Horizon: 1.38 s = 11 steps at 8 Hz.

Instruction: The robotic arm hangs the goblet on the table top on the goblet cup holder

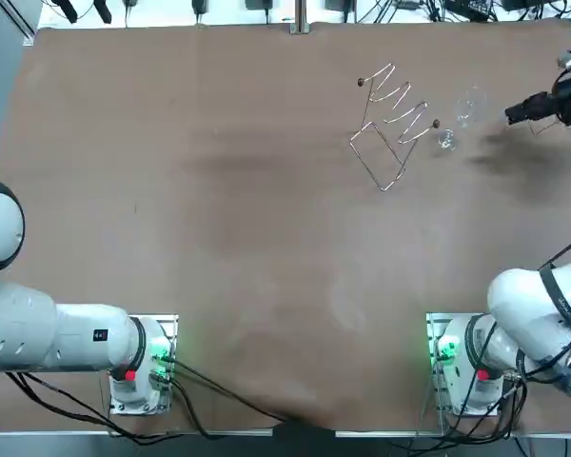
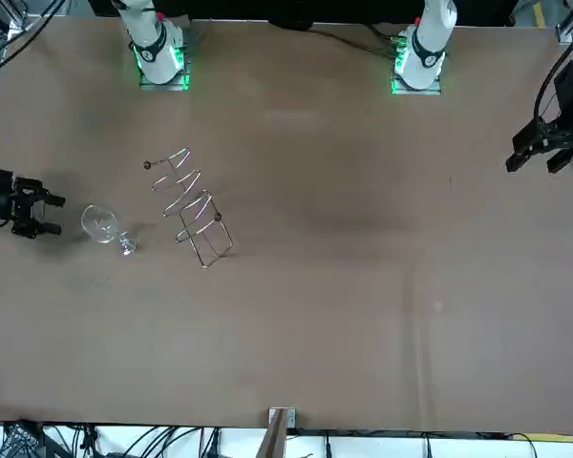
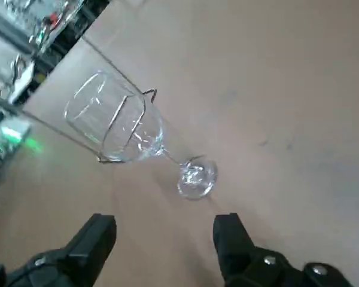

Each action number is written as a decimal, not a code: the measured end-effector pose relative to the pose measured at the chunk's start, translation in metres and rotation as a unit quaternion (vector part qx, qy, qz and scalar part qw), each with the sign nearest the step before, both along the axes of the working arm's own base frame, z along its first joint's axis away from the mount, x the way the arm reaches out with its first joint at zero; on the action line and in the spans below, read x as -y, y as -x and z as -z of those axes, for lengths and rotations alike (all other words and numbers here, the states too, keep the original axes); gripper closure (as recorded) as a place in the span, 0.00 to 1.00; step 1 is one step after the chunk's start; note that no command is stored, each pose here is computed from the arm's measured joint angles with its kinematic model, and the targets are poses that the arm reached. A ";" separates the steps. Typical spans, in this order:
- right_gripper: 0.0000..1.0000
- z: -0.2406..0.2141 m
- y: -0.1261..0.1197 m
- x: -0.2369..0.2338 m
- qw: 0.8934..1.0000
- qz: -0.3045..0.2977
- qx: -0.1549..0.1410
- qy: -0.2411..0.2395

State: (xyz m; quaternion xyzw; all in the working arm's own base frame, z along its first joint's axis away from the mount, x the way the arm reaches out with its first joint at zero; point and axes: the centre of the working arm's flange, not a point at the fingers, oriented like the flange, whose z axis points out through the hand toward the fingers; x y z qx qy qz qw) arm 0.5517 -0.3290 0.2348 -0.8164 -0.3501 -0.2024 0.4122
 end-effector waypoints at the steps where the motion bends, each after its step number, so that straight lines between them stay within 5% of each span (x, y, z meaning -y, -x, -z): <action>1: 0.00 -0.001 -0.003 -0.004 0.999 -0.024 0.038 -0.001; 7: 0.00 0.040 -0.002 -0.029 0.979 -0.078 0.186 -0.019; 11: 0.00 0.066 -0.001 -0.039 0.976 -0.066 0.201 -0.046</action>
